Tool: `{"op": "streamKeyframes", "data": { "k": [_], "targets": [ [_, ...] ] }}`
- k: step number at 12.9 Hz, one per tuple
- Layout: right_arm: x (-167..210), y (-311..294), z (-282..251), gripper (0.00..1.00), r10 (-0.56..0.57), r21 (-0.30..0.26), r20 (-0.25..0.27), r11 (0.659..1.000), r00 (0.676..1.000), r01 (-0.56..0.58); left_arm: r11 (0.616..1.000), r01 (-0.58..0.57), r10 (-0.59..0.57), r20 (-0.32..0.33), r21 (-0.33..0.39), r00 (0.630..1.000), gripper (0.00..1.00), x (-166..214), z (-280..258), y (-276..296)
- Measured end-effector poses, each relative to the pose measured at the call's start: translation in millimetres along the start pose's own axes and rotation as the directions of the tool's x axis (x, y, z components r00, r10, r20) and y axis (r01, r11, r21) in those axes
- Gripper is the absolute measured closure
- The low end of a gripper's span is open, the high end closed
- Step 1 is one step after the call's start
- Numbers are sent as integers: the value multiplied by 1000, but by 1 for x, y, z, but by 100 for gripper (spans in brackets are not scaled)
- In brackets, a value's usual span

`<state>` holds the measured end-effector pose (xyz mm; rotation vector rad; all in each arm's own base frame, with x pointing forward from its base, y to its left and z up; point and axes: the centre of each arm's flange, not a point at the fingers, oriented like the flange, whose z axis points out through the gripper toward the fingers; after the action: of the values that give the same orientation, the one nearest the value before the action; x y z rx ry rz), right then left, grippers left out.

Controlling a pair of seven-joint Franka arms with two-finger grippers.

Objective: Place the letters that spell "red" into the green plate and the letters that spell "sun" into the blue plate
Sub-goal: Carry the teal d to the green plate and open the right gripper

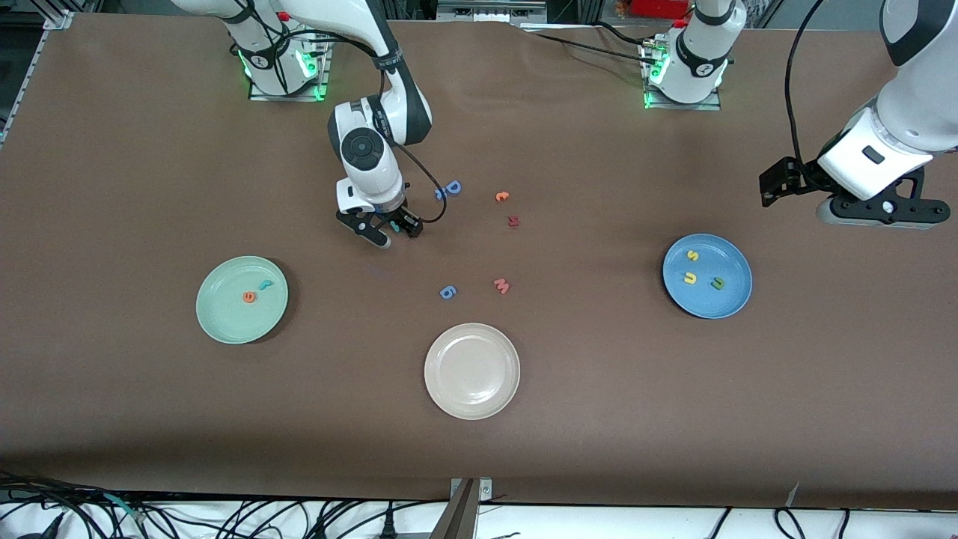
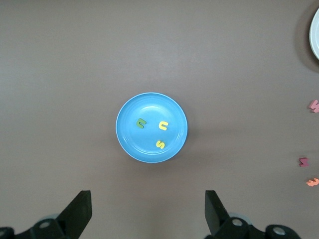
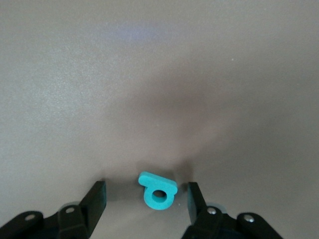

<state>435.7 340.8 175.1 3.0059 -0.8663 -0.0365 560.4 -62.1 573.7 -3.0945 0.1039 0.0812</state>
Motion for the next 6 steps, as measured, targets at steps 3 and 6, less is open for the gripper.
{"op": "streamKeyframes", "data": {
  "k": [3, 6],
  "targets": [
    [-2, -1, 0, 47, -4, 3, 0, 1000, 1000, 4, 1000, 2, -2, -11, 0, 1000, 0, -4, -7, -1],
    [-2, -2, -2, 69, -12, 8, -1, 1000, 1000, 12, 1000, 8, -8, -11, 1, 1000, 0, -7, -7, -4]
  ]
}}
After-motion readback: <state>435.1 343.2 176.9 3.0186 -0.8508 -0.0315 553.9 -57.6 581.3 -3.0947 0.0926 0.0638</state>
